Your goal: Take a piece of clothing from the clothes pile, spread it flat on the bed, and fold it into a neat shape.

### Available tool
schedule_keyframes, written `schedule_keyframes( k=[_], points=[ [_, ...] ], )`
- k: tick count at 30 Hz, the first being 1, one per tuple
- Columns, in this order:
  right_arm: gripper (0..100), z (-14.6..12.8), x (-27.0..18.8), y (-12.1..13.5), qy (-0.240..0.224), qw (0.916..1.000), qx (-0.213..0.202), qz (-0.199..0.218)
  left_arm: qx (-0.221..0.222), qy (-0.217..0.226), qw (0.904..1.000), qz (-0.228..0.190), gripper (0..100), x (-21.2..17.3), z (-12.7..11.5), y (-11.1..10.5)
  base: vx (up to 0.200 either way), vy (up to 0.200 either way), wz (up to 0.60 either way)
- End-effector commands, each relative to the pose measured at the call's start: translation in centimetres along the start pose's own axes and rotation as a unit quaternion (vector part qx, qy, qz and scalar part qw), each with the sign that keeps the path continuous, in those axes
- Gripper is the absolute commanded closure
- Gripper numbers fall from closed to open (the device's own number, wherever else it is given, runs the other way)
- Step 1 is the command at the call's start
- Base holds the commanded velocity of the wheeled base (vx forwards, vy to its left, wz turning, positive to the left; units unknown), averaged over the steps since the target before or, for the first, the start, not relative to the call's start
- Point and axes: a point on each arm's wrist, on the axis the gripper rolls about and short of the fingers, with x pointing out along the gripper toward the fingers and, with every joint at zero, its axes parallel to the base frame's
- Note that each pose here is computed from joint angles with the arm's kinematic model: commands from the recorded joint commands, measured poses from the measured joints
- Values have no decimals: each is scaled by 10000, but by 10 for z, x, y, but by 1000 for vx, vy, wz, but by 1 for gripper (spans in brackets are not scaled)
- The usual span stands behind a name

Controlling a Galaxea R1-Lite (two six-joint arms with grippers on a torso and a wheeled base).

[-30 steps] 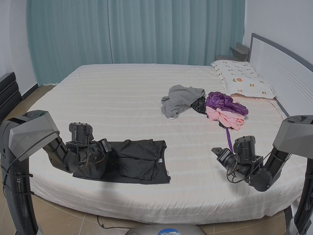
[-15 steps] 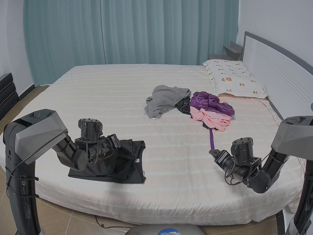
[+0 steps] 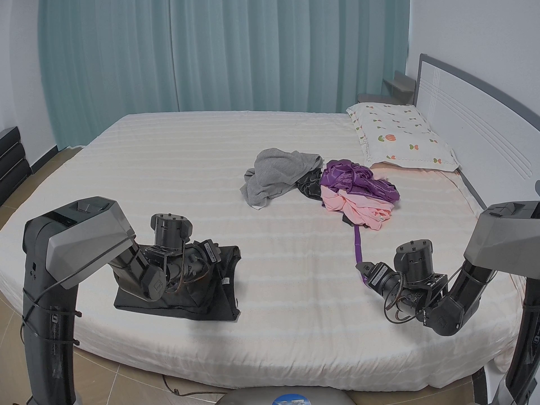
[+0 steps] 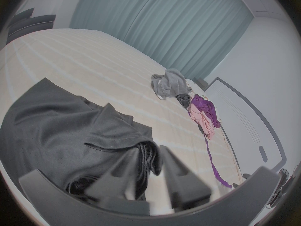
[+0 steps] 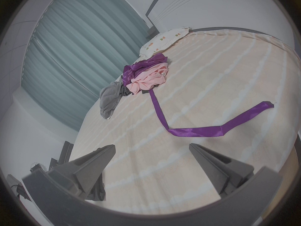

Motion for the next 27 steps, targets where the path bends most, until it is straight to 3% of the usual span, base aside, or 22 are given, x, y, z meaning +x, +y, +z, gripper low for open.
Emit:
schedule_keyframes(
  k=[1,5,11,19,21,24,27],
  points=[
    [0,2,2,-1,-33,10000,19,-20,22,109,9999,-29,0,5,-10,-4,0,0,0],
    [0,3,2,-2,-42,10000,30,-40,-10,98,9999,-75,0,3,-11,-9,0,0,0],
    [0,8,3,-5,-94,9999,72,-75,-80,-327,9988,368,0,-7,-3,-9,0,0,0],
    [0,16,2,-7,-182,9997,59,-117,-993,-229,9948,-21,0,-52,10,-19,0,0,0],
    [0,25,-2,-8,-284,9995,-33,-113,-1315,-143,9909,-255,0,-67,16,-15,0,0,0],
    [0,36,-5,-10,-429,9988,-189,-134,-1449,-141,9887,-347,0,-72,22,-5,0,0,0],
    [0,55,-11,-15,-615,9972,-391,-149,-1621,-75,9861,-358,0,-77,31,19,0,0,0]
  ],
)
